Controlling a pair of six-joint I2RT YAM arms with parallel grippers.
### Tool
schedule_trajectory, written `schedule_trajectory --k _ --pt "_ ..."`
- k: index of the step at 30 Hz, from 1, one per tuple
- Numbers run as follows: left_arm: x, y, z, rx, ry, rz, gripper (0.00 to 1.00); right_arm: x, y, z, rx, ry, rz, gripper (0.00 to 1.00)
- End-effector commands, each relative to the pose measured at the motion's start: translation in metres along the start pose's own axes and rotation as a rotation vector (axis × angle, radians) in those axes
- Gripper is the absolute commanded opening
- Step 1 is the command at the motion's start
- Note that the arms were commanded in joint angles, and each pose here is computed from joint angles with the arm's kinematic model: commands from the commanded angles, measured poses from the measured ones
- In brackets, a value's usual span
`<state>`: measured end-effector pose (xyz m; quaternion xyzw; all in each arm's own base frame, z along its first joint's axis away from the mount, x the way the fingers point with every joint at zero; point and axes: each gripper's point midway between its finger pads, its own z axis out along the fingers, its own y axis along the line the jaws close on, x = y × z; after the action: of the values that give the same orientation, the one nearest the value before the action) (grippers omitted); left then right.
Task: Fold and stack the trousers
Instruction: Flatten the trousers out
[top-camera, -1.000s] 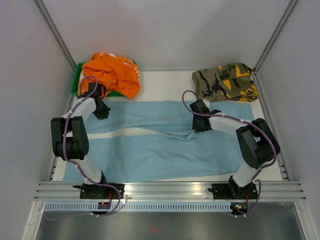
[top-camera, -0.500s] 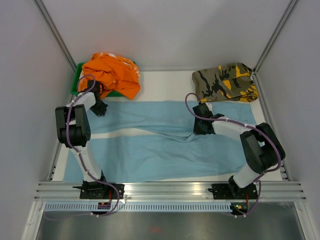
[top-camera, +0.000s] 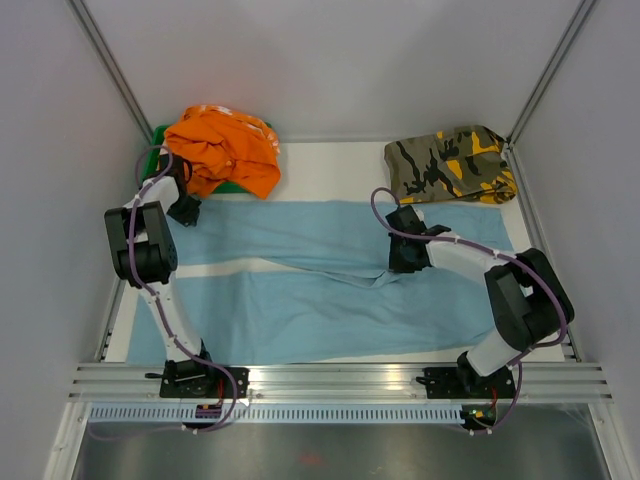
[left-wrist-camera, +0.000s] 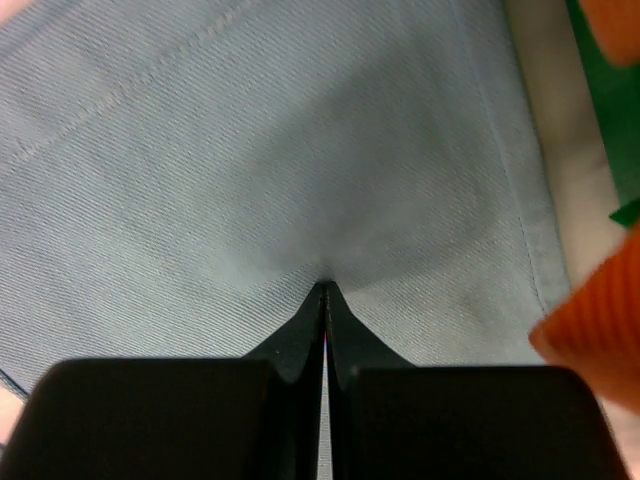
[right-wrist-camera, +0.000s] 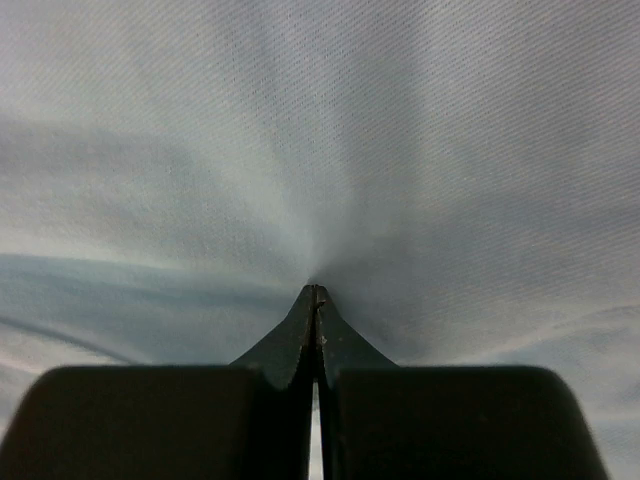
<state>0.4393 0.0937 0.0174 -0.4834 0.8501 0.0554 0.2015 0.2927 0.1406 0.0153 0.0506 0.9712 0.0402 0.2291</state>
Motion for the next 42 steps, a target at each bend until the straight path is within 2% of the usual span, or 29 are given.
schedule_trajectory --k 1,7,9,10,12,13,14,16,17,18,20,21,22,24,25,26,30,32,33,35,37,42 --pt "-0.016 0.013 0.017 -0.049 -0.026 -0.035 0.02 -0.004 -0.001 -0.022 0.007 0.032 -0.054 0.01" --pt "-0.036 -0.004 -0.003 0.042 -0.074 0.058 0.02 -0.066 0.024 -0.055 -0.045 -0.102 -0.079 0.07" --pt "-0.049 -0.011 -0.029 0.085 -0.115 0.069 0.02 -0.093 0.027 -0.070 -0.028 -0.161 -0.073 0.19" --pt "-0.050 -0.010 -0.037 0.100 -0.126 0.071 0.02 -0.108 0.029 -0.082 -0.029 -0.192 -0.073 0.31" --pt "-0.064 -0.012 -0.081 0.175 -0.195 0.064 0.02 -0.128 0.019 -0.094 -0.010 -0.228 -0.043 0.45" --pt "-0.062 -0.008 -0.091 0.192 -0.206 0.062 0.03 -0.135 0.014 -0.100 -0.013 -0.242 -0.027 0.60" --pt "-0.071 -0.007 -0.125 0.248 -0.261 0.047 0.14 -0.151 0.002 -0.108 -0.009 -0.270 0.019 0.70" --pt "-0.064 -0.003 -0.147 0.299 -0.265 0.048 0.32 -0.163 -0.011 -0.122 -0.044 -0.300 0.083 0.84" --pt "-0.061 0.000 -0.160 0.326 -0.272 0.049 0.46 -0.171 -0.034 -0.124 -0.032 -0.313 0.155 0.94" --pt "-0.060 0.000 -0.188 0.393 -0.296 0.047 0.74 -0.173 -0.041 -0.133 -0.059 -0.324 0.191 0.95" --pt "-0.047 0.013 -0.202 0.407 -0.280 0.049 0.95 -0.169 -0.079 -0.133 -0.013 -0.320 0.303 0.98" --pt "-0.038 0.019 -0.218 0.444 -0.278 0.035 1.00 -0.160 -0.102 -0.134 0.018 -0.310 0.368 0.98" --pt "-0.031 0.023 -0.225 0.460 -0.265 0.031 1.00 -0.152 -0.102 -0.133 0.016 -0.299 0.381 0.98" --pt "-0.014 0.032 -0.234 0.478 -0.218 0.010 1.00 -0.140 -0.139 -0.140 0.069 -0.314 0.530 0.98" --pt "-0.005 0.042 -0.240 0.481 -0.215 -0.002 1.00 -0.121 -0.150 -0.132 0.098 -0.280 0.579 0.98" --pt "0.001 0.048 -0.242 0.479 -0.209 -0.010 1.00 -0.112 -0.170 -0.133 0.130 -0.286 0.656 0.98" --pt "0.032 0.078 -0.242 0.445 -0.173 -0.027 1.00 -0.073 -0.201 -0.150 0.162 -0.330 0.891 0.98" --pt "0.040 0.085 -0.250 0.470 -0.187 -0.028 1.00 -0.047 -0.221 -0.153 0.250 -0.307 0.940 0.98" --pt "0.052 0.085 -0.249 0.497 -0.147 -0.018 1.00 -0.037 -0.231 -0.160 0.309 -0.313 0.951 0.98" --pt "0.061 0.085 -0.257 0.547 -0.139 -0.004 1.00 0.000 -0.258 -0.168 0.484 -0.260 1.041 0.98" --pt "0.069 0.086 -0.257 0.568 -0.119 0.016 1.00 0.033 -0.267 -0.169 0.560 -0.204 1.164 0.98" --pt "0.080 0.085 -0.255 0.583 -0.090 0.083 1.00 0.065 -0.266 -0.165 0.628 -0.192 1.295 0.97"
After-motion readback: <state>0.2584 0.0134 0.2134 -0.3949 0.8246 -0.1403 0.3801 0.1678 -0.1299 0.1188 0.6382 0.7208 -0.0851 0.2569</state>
